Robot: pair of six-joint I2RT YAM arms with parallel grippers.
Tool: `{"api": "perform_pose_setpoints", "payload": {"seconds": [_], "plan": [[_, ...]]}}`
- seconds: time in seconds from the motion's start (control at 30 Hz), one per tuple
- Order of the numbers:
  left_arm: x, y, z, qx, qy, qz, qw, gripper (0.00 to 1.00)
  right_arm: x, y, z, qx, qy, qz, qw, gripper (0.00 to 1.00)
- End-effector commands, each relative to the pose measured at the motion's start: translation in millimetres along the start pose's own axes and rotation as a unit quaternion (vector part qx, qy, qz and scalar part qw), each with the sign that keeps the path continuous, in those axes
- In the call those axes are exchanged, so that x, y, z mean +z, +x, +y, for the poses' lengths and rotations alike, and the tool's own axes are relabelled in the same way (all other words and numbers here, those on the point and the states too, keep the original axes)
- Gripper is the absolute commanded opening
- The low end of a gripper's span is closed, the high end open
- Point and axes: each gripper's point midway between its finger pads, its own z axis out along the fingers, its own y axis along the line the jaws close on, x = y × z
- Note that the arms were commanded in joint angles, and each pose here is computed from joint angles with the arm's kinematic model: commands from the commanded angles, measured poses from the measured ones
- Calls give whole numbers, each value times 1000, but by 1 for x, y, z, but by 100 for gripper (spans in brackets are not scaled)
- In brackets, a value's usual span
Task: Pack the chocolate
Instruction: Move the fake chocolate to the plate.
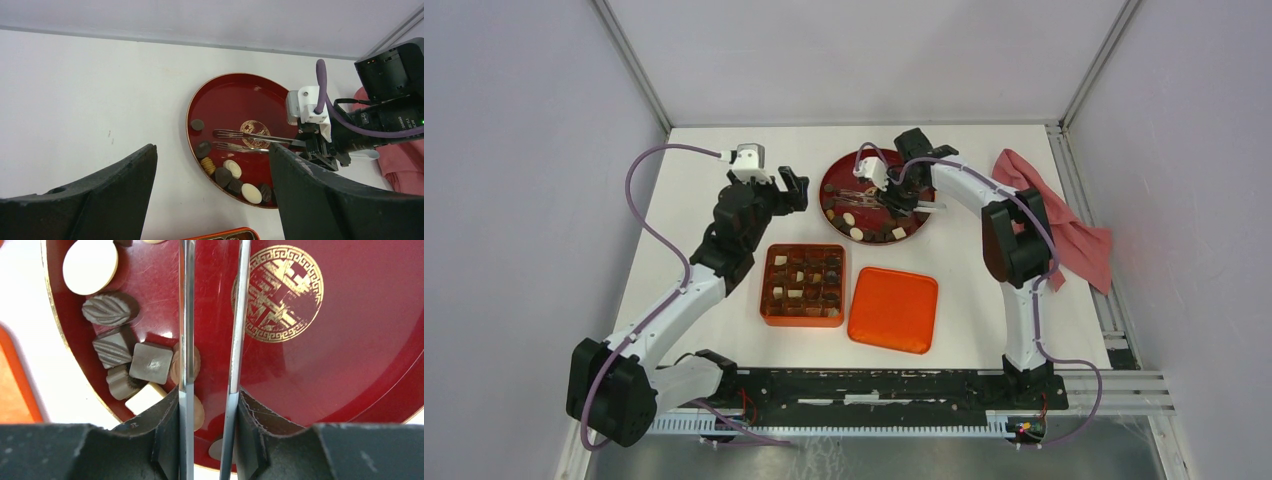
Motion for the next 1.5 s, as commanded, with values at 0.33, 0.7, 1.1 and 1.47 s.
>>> {"api": "perform_pose_setpoints", "payload": {"seconds": [0.33,0.7,1.1,1.47], "plan": [[-5,-20,1,14,-7,-40,999,88,11,-17,-2,-32,-3,-11,999,42],[-6,-19,1,15,-8,-40,999,88,17,-27,-7,-30,-5,-15,999,44],[-6,-20,1,14,-8,-42,999,88,28,-34,-3,-33,-13,-20,999,46],[-5,-19,0,16,-7,-39,999,87,35,-34,-2,-31,-19,-19,999,45]]}}
